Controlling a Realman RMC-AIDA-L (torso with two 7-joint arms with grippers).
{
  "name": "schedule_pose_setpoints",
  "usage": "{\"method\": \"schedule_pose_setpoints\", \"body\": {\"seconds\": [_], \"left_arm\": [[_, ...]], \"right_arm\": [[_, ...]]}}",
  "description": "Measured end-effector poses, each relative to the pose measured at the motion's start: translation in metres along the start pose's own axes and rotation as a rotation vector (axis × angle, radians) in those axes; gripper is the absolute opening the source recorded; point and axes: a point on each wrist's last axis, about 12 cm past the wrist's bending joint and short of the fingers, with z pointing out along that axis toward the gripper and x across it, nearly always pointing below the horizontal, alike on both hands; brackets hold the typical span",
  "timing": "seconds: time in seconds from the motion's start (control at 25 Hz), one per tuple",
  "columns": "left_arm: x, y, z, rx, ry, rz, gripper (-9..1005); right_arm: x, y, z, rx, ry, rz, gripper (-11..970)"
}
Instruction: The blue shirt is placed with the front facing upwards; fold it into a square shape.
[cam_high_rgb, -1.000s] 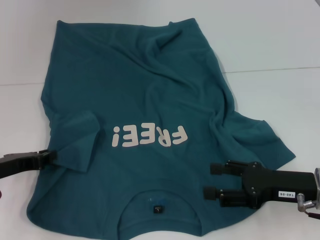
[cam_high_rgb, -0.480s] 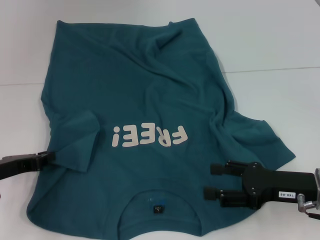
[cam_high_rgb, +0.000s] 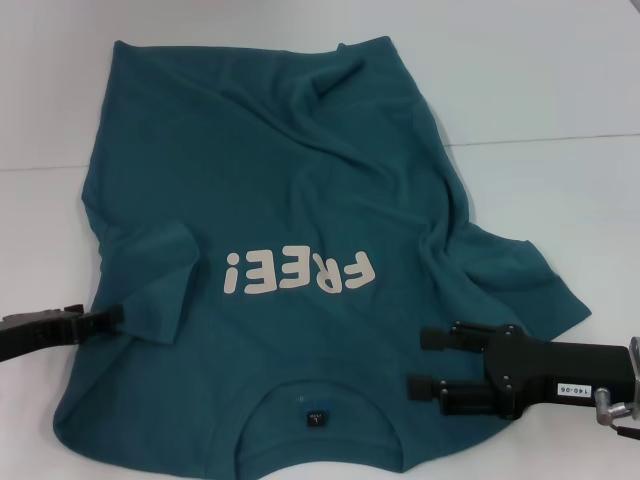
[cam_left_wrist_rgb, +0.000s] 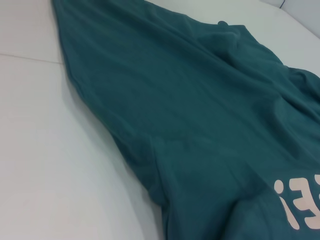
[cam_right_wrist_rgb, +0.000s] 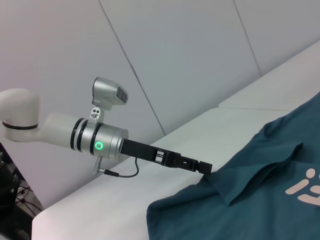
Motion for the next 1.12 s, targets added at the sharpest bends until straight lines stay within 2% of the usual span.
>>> {"method": "schedule_pose_setpoints", "body": {"seconds": [0.12, 0.36, 0.76, 1.12], "left_arm": [[-0.0004, 0.0003, -0.0002, -0.001, -0.001, 0.001, 541], [0.0005, -0.0014, 0.0009, 0.008, 0.005, 0.009, 657], [0.0011, -0.0020, 0.0012, 0.014, 0.010, 0.011, 646], [-0.0001, -0.0008, 0.0014, -0.001, 0.016, 0.018, 509]], "right_arm": [[0.0000, 0.0000, 0.0000, 0.000, -0.001, 0.000, 878], [0.0002, 0.0001, -0.0004, 0.001, -0.002, 0.002, 878], [0.0002, 0.0001, -0.0008, 0.002, -0.005, 0.006, 877], [0.0005, 0.0002, -0.0017, 0.004, -0.009, 0.005, 876]]}}
